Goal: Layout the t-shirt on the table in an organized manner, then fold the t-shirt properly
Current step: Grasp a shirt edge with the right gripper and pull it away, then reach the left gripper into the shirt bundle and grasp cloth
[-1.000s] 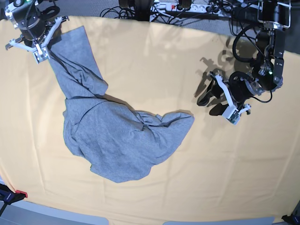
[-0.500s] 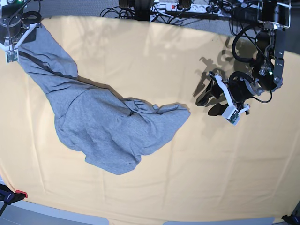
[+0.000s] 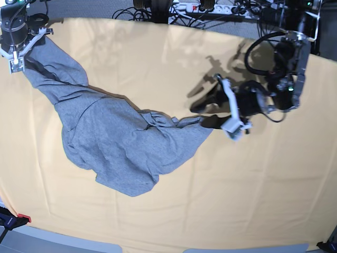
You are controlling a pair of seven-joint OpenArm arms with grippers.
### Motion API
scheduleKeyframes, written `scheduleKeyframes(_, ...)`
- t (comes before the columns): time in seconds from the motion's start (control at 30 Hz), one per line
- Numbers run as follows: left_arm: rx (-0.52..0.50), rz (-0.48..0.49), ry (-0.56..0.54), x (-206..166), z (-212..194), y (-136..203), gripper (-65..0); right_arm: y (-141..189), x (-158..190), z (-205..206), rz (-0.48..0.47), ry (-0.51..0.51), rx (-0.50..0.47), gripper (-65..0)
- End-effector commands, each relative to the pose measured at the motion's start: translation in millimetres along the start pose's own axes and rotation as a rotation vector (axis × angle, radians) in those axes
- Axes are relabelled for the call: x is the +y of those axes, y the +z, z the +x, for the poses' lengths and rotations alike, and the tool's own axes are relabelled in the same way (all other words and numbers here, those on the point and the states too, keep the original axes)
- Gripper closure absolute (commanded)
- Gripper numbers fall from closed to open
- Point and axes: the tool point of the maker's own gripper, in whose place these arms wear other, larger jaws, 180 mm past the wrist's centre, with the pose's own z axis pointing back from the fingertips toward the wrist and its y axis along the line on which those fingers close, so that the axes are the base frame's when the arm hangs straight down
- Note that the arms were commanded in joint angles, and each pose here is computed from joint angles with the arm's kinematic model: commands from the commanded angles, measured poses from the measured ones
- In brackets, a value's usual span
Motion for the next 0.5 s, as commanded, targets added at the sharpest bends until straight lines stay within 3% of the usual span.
scheduleKeyframes(0.0, -0.054, 0.006, -0.041, 1, 21, -5, -34.1, 3, -6, 8, -0.019, 0.012, -0.033, 0.0)
scheduleKeyframes(0.17, -0.048, -0.008, -0.084, -9, 35, -49, -34.1, 3, -5, 9, -0.019, 0.008, -0.044, 0.0)
scheduleKeyframes(0.47, -0.057, -0.089, 0.065, 7, 44, -120, -34.1, 3, -6, 9, -0.024, 0.011, -0.043, 0.0)
